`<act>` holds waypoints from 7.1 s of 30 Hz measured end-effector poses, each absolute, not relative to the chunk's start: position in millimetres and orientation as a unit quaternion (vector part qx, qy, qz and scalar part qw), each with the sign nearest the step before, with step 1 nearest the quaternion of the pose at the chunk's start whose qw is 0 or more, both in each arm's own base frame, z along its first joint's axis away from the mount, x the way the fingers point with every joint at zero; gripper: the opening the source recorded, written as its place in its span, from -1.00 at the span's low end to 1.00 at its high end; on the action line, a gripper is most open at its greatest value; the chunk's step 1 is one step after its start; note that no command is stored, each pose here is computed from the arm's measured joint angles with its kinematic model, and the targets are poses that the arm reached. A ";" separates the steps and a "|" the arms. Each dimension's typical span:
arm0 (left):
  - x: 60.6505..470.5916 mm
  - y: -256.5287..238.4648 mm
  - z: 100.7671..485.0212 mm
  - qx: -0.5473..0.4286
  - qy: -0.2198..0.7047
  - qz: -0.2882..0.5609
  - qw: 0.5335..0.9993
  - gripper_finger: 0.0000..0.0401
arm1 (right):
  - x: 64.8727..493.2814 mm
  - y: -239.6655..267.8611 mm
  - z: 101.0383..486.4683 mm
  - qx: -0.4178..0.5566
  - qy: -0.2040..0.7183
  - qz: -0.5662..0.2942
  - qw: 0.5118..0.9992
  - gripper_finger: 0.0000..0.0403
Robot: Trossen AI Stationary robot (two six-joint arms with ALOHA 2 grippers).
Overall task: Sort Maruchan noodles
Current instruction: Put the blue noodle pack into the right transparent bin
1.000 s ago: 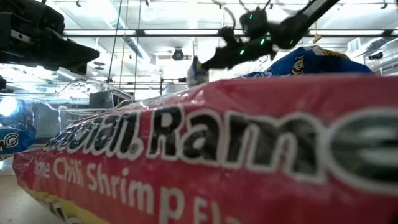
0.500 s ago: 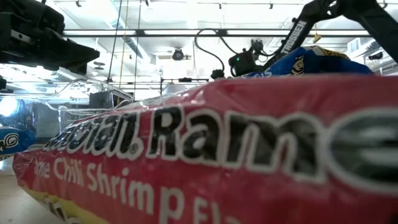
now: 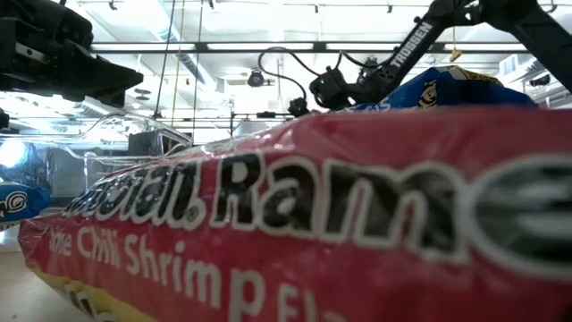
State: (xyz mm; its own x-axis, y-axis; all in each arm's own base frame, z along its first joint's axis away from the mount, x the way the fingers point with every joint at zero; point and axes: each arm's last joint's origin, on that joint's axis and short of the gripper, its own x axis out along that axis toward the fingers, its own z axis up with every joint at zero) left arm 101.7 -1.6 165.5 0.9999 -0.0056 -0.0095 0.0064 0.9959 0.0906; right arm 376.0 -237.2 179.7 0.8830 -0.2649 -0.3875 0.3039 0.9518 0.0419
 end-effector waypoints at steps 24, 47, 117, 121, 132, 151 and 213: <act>101.7 -1.6 165.6 0.045 0.005 -0.003 0.999 -0.72 | 388.6 -236.6 246.3 0.028 0.378 -0.183 0.907 0.03; 101.7 -1.6 165.5 0.045 0.005 -0.003 0.999 -0.72 | 439.6 -268.4 189.5 -0.039 0.506 -0.073 0.859 -0.50; 101.7 -1.6 165.5 0.045 0.005 -0.003 0.999 -0.72 | 423.8 -212.3 238.8 -0.069 0.394 -0.111 0.910 0.00; 101.7 -1.6 165.4 0.045 0.005 -0.003 0.999 -0.72 | 436.1 -216.2 221.1 -0.062 0.421 -0.110 0.898 0.14; 101.7 -1.6 165.6 0.045 0.005 -0.003 0.999 -0.72 | 443.7 -222.1 198.0 -0.070 0.484 -0.101 0.866 -0.09; 101.7 -1.6 165.5 0.045 0.005 -0.003 0.999 -0.72 | 424.2 -227.7 277.0 -0.085 0.377 -0.137 0.912 -0.98; 101.7 -1.6 165.6 0.045 0.004 -0.003 0.999 -0.72 | 400.7 -221.2 209.3 0.046 0.173 -0.077 0.981 -0.96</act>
State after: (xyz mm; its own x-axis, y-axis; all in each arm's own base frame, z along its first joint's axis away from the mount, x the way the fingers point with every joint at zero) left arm 101.7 -1.6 165.6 0.9999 -0.0058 -0.0092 0.0066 0.9959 0.0906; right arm 400.7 -221.2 209.3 0.9283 -0.1361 -0.3459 0.1679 0.9838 0.0633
